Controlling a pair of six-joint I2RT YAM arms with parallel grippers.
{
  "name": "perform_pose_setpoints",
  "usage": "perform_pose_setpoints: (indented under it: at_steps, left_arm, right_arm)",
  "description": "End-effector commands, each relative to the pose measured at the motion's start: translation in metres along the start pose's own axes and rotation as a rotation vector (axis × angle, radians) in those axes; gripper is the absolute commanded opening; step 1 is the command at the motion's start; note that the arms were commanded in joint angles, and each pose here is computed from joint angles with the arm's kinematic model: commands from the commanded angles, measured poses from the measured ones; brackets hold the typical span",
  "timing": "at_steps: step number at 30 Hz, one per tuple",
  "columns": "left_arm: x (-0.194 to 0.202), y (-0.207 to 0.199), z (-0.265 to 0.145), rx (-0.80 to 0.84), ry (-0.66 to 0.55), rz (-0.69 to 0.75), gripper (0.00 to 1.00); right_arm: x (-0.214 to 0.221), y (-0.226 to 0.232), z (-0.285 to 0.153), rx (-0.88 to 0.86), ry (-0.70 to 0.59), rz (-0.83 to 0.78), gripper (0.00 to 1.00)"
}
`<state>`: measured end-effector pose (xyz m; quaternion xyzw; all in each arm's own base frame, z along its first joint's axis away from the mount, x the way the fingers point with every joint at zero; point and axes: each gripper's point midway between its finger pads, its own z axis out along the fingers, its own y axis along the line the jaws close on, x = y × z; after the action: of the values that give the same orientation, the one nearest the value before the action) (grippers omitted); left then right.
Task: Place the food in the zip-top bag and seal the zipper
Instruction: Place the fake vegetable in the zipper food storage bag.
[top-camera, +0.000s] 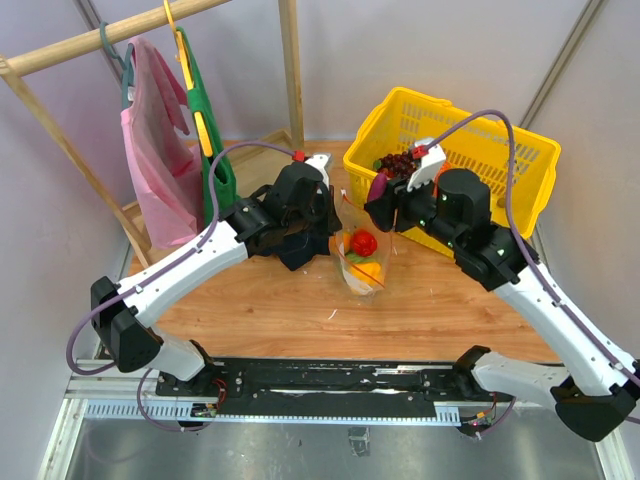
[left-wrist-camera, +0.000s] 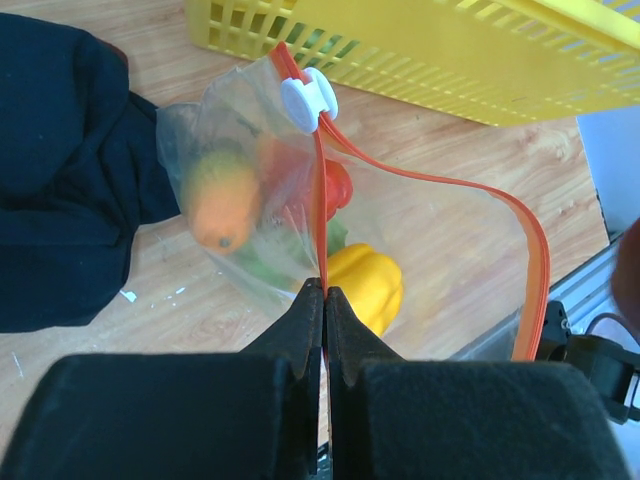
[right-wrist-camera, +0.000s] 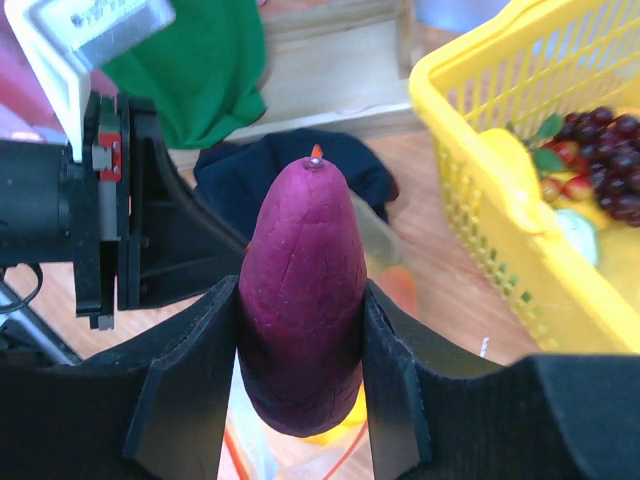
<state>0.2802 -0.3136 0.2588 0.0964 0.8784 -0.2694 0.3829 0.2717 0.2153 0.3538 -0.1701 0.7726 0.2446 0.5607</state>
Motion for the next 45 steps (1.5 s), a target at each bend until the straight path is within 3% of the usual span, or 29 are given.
perform_pose_setpoints:
  at_steps: [1, 15, 22, 24, 31, 45]
  left_arm:
    - [-0.009, -0.008, -0.003, 0.019, -0.02, -0.014, 0.0]
    - [-0.006, -0.013, -0.005, 0.041, -0.003, -0.034, 0.0]
    - [-0.007, -0.014, -0.007, 0.049, -0.006, -0.045, 0.0]
    - [-0.009, -0.014, -0.009, 0.046, -0.015, -0.051, 0.0]
    - [-0.006, -0.012, -0.009, 0.041, -0.021, -0.086, 0.0]
    - [0.0, -0.005, -0.008, -0.018, 0.007, -0.185, 0.0]
  right_arm:
    - [0.024, 0.024, 0.005, -0.08, 0.041, 0.074, 0.25]
    - [0.094, 0.034, 0.038, -0.118, 0.271, 0.121, 0.35]
    - [0.118, 0.034, 0.05, -0.111, 0.375, 0.109, 0.46]
    - [0.119, 0.03, 0.052, -0.09, 0.384, 0.096, 0.53]
    - [0.106, 0.031, 0.054, -0.116, 0.346, 0.034, 0.77]
    - [0.044, 0.022, 0.0, -0.12, 0.196, -0.151, 0.83]
